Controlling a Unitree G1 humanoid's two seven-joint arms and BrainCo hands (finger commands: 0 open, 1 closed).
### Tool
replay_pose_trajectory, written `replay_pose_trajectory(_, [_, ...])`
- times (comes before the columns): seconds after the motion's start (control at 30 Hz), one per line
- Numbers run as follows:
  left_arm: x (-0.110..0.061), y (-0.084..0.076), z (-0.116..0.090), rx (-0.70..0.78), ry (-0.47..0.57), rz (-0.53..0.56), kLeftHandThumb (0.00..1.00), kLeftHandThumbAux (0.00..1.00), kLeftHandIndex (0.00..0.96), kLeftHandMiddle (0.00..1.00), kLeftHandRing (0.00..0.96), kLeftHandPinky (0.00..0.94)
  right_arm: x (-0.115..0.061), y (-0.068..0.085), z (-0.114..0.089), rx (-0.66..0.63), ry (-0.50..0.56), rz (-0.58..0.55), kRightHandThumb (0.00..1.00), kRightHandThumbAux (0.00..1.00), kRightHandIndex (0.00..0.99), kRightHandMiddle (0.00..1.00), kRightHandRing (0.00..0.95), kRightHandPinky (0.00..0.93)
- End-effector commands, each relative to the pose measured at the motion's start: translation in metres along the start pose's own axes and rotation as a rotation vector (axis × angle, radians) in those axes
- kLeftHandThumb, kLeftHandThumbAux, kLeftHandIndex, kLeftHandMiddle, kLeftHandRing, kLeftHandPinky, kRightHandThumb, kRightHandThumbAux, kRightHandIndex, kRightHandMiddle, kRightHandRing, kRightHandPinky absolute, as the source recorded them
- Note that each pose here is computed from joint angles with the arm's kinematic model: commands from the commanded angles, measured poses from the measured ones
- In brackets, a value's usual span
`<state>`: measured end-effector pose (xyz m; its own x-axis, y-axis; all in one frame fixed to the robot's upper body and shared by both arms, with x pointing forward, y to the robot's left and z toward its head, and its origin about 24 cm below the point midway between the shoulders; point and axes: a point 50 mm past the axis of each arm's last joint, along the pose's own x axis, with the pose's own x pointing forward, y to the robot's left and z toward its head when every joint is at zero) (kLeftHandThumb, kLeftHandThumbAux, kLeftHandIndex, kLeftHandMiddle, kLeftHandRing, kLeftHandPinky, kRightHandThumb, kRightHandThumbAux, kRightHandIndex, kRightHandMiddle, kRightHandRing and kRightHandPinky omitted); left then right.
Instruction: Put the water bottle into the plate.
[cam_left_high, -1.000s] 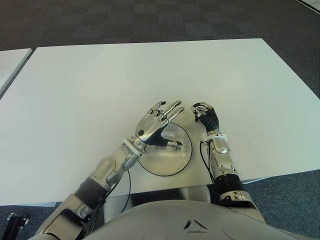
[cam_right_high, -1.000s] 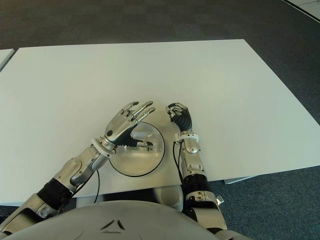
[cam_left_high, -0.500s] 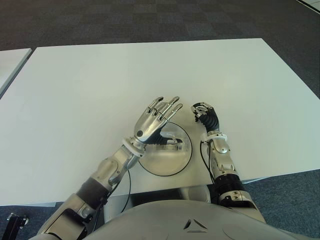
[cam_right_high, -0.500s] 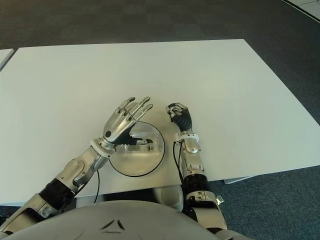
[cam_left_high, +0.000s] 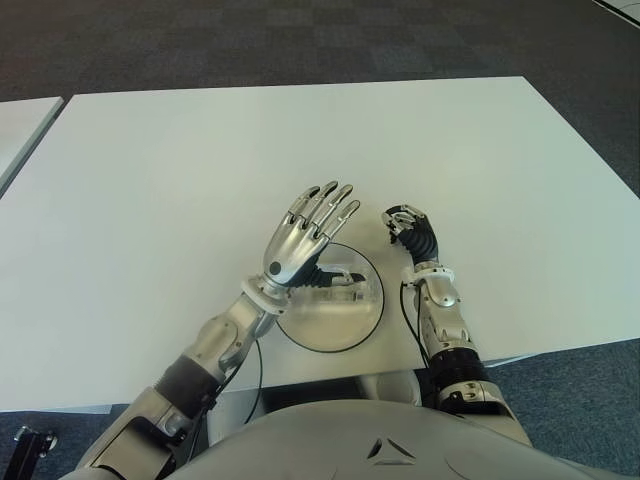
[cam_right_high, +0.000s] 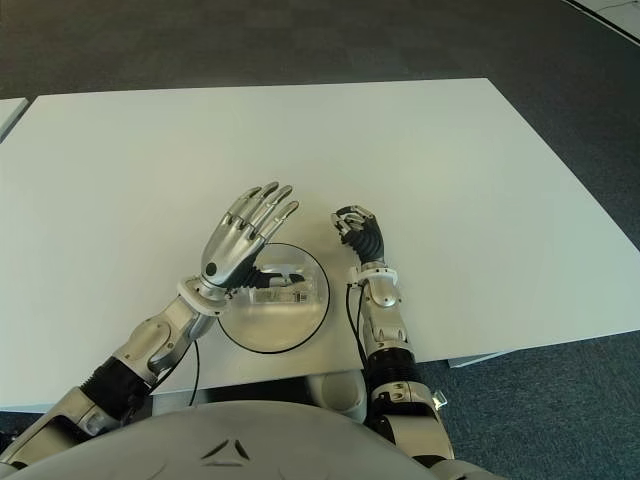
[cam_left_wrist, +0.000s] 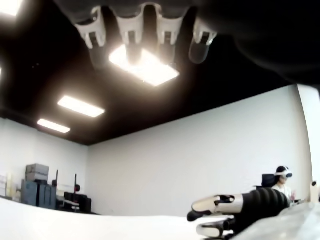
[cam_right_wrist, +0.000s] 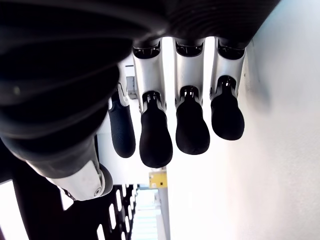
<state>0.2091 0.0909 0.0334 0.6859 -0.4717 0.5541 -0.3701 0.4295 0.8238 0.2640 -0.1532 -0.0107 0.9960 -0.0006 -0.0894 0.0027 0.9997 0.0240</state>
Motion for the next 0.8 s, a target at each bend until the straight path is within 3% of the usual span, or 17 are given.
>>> replay_pose_trajectory(0.03, [-0.005, -0.005, 0.001, -0.053, 0.027, 0.035, 0.11, 0.229, 0.0, 0.0, 0.0, 0.0, -0.004, -0.001, -0.009, 0.004, 0.046, -0.001, 0.704, 0.726, 0.439, 0.752, 0.738, 0.726])
replay_pose_trajectory(0.2, [-0.007, -0.005, 0.002, -0.124, 0.036, 0.073, 0.087, 0.179, 0.0, 0.0, 0.0, 0.0, -0.004, -0.001, -0.009, 0.005, 0.04, 0.003, 0.704, 0.726, 0.439, 0.76, 0.746, 0.737])
replay_pose_trajectory(0.27, [-0.008, -0.005, 0.002, -0.191, 0.025, 0.138, 0.085, 0.171, 0.0, 0.0, 0.0, 0.0, -0.004, -0.001, -0.009, 0.006, 0.037, 0.005, 0.704, 0.726, 0.439, 0.762, 0.749, 0.739])
replay_pose_trajectory(0.4, [0.006, 0.017, -0.023, -0.329, 0.004, 0.294, 0.073, 0.201, 0.0, 0.0, 0.0, 0.0, -0.004, -0.001, -0.009, 0.005, 0.033, 0.007, 0.704, 0.727, 0.439, 0.765, 0.752, 0.74])
replay_pose_trajectory(0.67, [0.008, 0.018, -0.021, -0.522, 0.148, 0.521, 0.058, 0.326, 0.0, 0.0, 0.0, 0.0, -0.004, -0.001, -0.008, 0.004, 0.036, 0.003, 0.704, 0.727, 0.439, 0.761, 0.748, 0.725])
replay_pose_trajectory(0.8, [-0.003, 0.016, -0.005, -0.661, 0.276, 0.578, 0.056, 0.38, 0.0, 0.0, 0.0, 0.0, -0.004, -0.001, -0.008, 0.005, 0.036, 0.002, 0.704, 0.727, 0.439, 0.762, 0.749, 0.73])
